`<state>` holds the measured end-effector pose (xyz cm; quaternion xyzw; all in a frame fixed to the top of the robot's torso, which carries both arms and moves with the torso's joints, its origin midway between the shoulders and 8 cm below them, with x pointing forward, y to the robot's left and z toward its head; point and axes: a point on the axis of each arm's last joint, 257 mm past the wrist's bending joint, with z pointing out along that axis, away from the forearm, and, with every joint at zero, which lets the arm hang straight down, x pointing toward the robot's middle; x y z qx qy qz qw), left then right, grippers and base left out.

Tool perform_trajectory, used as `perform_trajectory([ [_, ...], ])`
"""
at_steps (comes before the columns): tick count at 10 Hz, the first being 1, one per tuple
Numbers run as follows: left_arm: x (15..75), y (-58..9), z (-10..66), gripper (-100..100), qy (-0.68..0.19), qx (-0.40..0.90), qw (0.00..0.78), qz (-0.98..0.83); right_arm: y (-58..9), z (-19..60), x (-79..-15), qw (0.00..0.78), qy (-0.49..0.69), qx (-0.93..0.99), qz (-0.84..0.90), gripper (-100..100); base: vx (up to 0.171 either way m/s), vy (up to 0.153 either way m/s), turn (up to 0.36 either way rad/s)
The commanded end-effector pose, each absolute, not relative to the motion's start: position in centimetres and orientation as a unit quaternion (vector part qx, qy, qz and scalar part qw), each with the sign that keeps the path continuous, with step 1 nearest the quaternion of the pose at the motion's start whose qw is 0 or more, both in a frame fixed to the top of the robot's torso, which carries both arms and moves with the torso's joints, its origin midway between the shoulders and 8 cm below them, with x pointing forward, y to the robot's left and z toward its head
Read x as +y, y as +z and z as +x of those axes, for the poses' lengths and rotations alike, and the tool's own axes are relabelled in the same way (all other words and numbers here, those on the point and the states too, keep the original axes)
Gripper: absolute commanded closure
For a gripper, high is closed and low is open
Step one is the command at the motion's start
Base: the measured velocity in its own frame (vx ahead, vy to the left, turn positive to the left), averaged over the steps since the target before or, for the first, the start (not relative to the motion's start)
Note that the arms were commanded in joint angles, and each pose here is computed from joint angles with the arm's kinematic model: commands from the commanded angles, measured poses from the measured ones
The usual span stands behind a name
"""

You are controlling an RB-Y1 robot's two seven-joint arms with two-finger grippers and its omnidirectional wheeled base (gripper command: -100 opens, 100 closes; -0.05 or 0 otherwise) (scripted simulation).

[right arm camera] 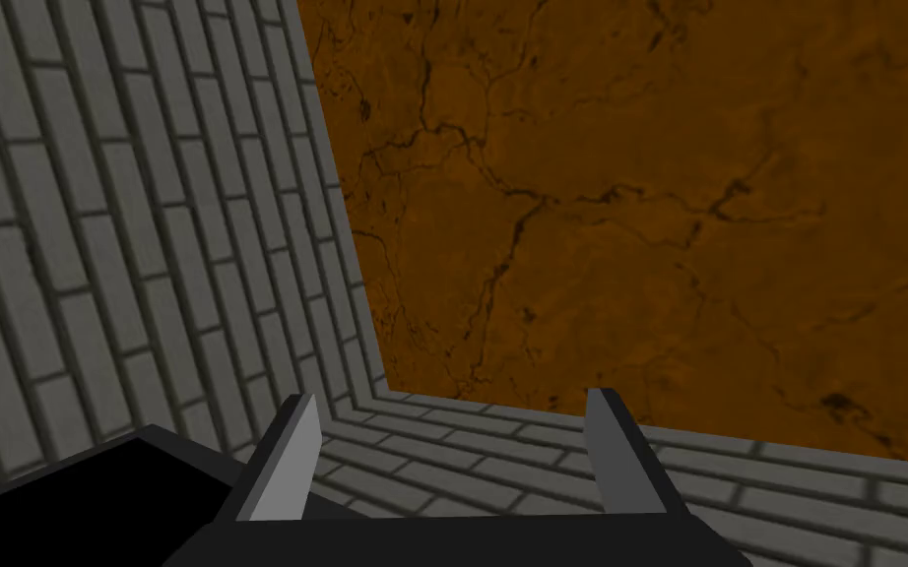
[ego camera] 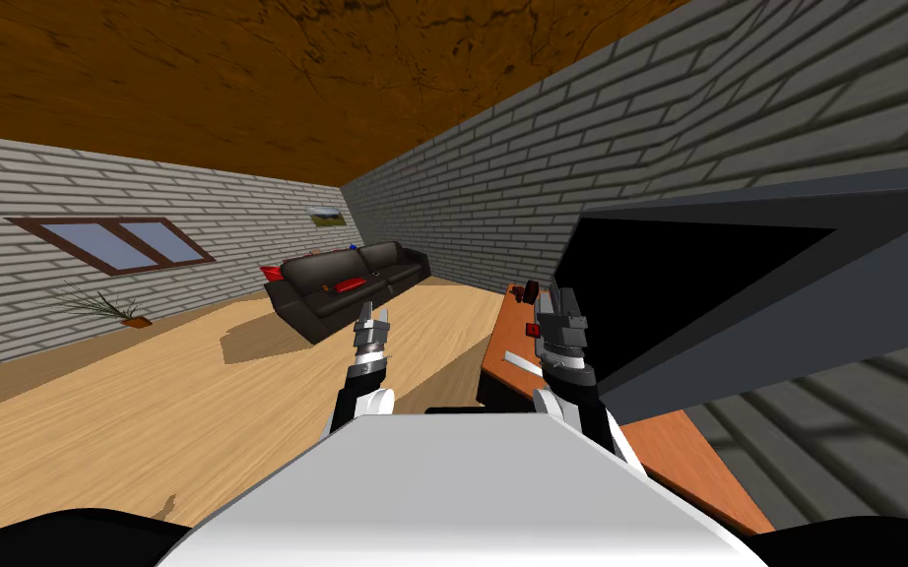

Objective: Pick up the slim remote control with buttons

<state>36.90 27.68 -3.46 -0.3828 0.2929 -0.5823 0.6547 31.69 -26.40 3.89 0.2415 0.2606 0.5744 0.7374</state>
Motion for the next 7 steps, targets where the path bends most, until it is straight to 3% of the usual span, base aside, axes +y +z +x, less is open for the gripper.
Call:
perform_trajectory([
  [1, 27.7, -3.5, 36.9, 0, -0.582, 0.293, 0.655, -0.383, 3.6, 31.8, -26.0, 0.735, 0.574, 0.276, 0.233, -100, -0.040, 0.013, -0.010],
  [5, 27.7, -3.5, 36.9, 0, -0.582, 0.293, 0.655, -0.383, 2.2, 32.4, -24.4, 0.722, 0.572, 0.325, 0.213, -100, -0.121, 0.058, 0.000],
  [7, 27.7, -3.5, 36.9, 0, -0.582, 0.293, 0.655, -0.383, 0.9, 32.9, -23.3, 0.711, 0.571, 0.354, 0.206, -100, -0.161, 0.110, 0.038],
])
